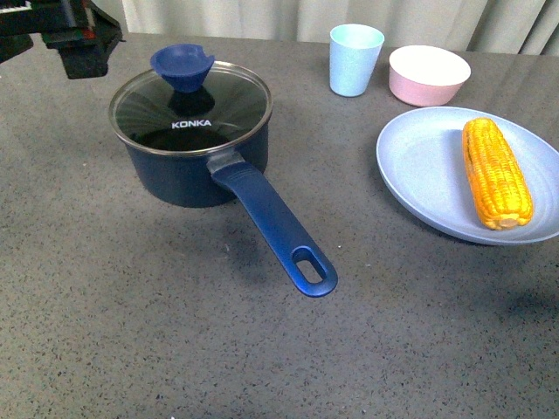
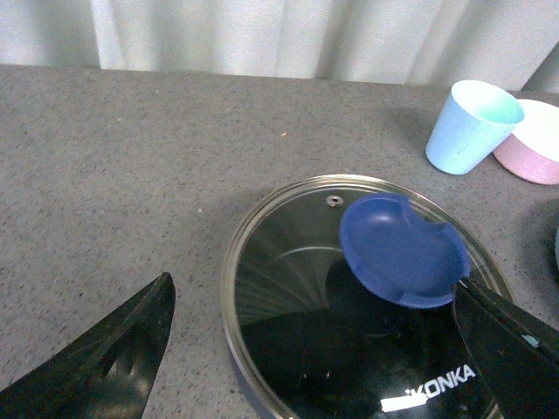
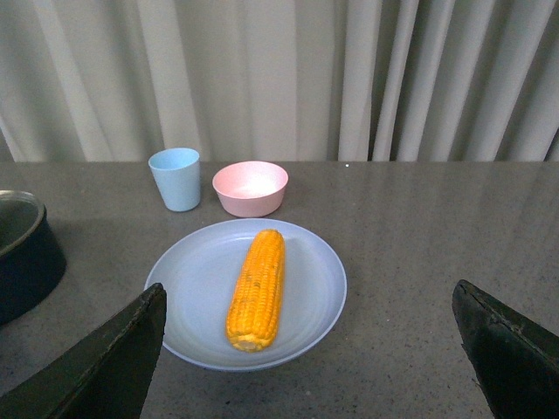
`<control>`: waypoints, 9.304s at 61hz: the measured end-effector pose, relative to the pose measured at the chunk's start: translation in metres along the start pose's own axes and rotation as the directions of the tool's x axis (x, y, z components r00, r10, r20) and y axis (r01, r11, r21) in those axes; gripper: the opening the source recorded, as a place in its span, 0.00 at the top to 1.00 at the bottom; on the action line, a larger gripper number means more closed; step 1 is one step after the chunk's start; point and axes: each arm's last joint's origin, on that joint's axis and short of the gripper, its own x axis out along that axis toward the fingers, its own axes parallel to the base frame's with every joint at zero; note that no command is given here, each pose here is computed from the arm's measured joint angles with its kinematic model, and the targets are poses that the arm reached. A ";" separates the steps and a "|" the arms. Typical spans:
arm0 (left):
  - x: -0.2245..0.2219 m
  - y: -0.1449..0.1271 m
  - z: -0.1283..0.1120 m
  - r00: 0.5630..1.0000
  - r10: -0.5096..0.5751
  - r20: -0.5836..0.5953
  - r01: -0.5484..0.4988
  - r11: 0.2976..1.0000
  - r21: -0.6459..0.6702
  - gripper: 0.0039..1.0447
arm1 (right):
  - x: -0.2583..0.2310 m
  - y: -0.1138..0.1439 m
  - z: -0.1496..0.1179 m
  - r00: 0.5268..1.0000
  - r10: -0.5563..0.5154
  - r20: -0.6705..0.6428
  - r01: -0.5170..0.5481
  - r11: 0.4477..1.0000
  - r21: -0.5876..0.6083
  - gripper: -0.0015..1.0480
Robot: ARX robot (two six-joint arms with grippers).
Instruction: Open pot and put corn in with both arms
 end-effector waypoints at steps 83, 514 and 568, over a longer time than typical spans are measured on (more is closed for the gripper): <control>0.066 -0.027 -0.018 0.996 -0.078 -0.051 0.086 0.982 0.167 0.08 | 0.000 0.000 0.000 1.000 0.000 0.000 0.000 1.000 0.000 0.09; -0.205 0.012 -0.050 0.897 0.302 0.323 -0.321 0.947 0.007 0.99 | 0.000 0.000 0.000 1.000 0.000 0.000 0.000 1.000 0.000 0.09; -0.230 0.003 -0.055 0.893 0.300 0.335 -0.321 0.947 0.008 0.99 | 0.000 0.000 0.000 1.000 0.000 0.000 0.000 1.000 0.000 0.09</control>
